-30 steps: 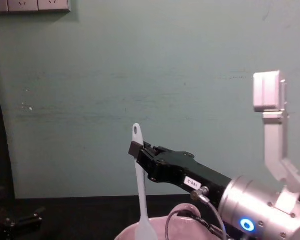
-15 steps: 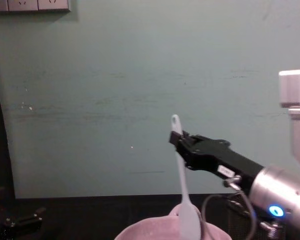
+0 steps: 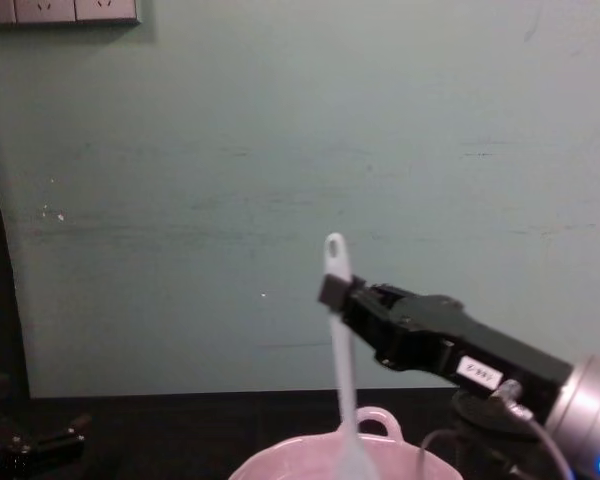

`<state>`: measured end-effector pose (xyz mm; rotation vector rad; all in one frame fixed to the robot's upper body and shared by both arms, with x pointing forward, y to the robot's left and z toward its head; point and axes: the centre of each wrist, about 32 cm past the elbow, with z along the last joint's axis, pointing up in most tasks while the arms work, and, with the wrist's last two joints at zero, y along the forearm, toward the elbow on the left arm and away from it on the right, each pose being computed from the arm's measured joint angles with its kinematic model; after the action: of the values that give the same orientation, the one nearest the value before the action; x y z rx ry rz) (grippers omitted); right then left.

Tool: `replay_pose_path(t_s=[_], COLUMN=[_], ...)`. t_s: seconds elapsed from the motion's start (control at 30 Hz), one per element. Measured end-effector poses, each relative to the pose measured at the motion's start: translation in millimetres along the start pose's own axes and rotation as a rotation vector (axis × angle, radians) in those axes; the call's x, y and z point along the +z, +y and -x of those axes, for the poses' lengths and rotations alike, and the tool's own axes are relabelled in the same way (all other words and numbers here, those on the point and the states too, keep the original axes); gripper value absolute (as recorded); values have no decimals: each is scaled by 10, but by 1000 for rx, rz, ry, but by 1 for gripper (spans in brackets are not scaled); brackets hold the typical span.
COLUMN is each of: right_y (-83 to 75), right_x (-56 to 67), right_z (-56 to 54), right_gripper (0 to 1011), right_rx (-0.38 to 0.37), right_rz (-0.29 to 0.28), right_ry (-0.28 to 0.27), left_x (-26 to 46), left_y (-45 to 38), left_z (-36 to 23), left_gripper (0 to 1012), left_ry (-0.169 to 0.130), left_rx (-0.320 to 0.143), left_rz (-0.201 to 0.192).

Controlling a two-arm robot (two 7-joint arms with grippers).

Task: Use the one hand to pick up the spoon and stir the clear water in the bowl.

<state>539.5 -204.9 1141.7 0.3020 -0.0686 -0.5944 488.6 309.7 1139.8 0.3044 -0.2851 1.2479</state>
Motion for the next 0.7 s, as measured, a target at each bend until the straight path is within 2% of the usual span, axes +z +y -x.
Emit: replay_pose_path(t_s=[0.13,0.37,0.57,0.7], right_y=[127,340,523,568], right_x=[-80,-241,-369,-384], right_z=[75,68,-50,-159], right_gripper=[125,125,124,125], right_rx=[38,45,-30,-88], right_rz=[-1,-8,-27,-41], right_ry=[18,-2,-76,-129], left_x=[0,0,0,0], left_y=[0,0,0,0], left_z=[0,0,0,0], left_gripper=[1011,1011,1011,1011], left_ry=[0,0,0,0], left_rx=[0,0,0,0], left_rz=[0,0,0,0])
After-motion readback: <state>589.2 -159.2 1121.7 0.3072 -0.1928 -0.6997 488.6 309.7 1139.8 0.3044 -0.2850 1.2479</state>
